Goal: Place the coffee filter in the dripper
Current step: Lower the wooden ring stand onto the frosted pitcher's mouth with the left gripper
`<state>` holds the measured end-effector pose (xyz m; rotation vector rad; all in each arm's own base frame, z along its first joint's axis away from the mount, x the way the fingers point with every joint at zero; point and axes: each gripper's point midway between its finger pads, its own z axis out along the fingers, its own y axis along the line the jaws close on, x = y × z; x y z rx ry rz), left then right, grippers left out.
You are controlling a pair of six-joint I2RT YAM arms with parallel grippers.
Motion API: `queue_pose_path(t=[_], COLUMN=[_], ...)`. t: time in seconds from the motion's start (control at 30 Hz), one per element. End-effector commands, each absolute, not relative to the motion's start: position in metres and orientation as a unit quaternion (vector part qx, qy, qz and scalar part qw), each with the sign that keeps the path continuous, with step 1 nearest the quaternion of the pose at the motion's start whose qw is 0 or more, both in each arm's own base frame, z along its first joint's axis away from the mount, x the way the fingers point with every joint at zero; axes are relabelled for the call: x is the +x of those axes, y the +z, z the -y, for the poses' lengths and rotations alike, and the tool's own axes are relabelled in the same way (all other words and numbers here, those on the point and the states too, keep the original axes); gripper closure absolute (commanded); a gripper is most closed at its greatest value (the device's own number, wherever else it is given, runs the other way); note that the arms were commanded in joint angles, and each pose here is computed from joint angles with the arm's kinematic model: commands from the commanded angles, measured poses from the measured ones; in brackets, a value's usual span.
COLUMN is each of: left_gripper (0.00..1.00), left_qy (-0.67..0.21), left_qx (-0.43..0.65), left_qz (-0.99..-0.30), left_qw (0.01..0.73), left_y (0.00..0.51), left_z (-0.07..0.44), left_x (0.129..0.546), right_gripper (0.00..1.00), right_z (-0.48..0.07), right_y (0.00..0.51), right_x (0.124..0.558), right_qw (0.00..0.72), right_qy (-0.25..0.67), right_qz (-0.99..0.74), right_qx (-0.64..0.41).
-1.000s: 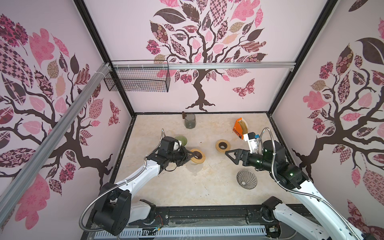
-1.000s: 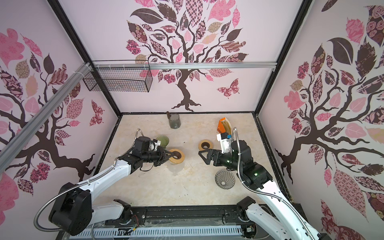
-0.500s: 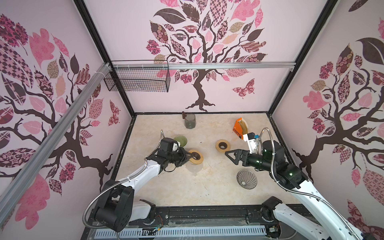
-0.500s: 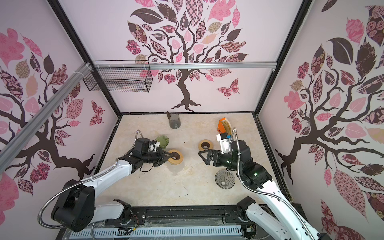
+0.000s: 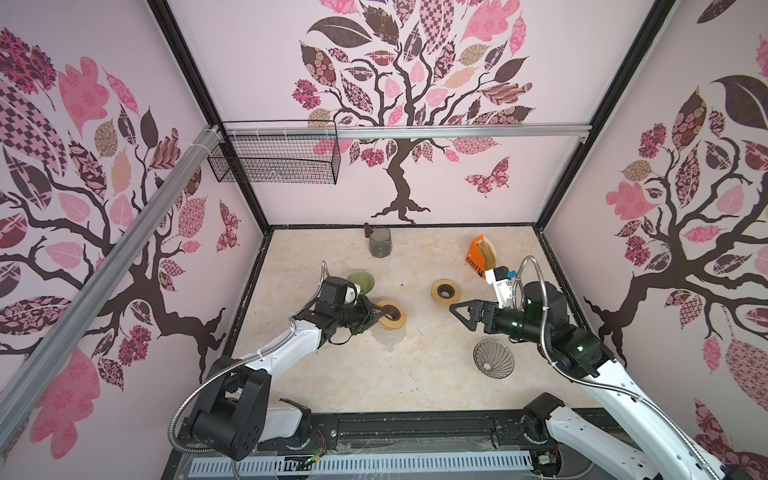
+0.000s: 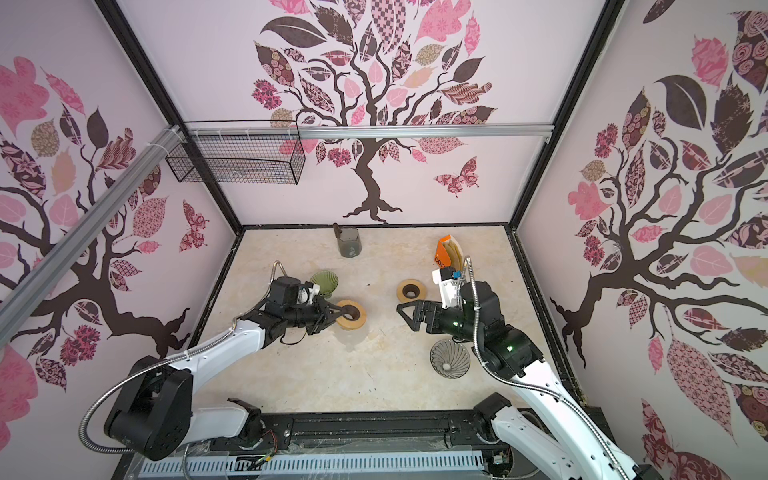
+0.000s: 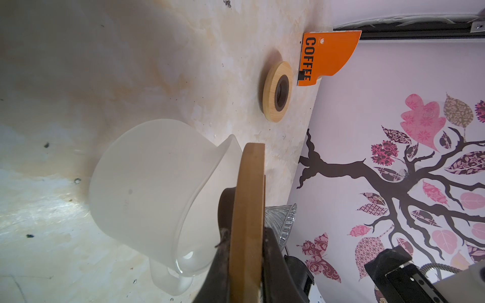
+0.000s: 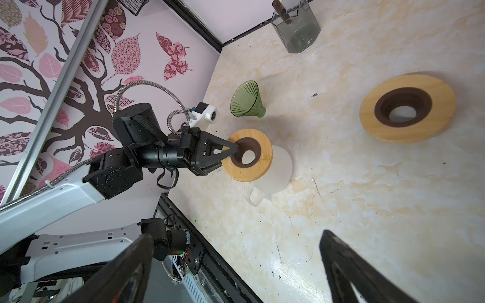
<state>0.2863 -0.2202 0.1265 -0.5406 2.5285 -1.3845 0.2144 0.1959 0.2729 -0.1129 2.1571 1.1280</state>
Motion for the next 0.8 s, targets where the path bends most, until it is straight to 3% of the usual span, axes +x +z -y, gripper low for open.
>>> queue_pose_path(t=[0.0, 0.77], left_gripper=[0.86, 0.75], left_qy=[-0.465, -0.457], left_qx=[-0.184, -0.193], left_qz=[-0.859, -0.862], left_qw=[0.105, 0.100], left_y=[0.1177, 0.1089], left_z=[0.2166, 0.2092], left_x=[0.2848, 0.2804], right_gripper=[0.00, 0.00], right_z=[-0.1981, -0.1979], right_y=[0.2724, 0.2701], right_x=[0.2144, 0.2142], right_qw=[0.347, 0.348], right_qy=[0.435, 0.433], right_qz=[-0.829, -0.830], right_qx=[-0.052, -0.054])
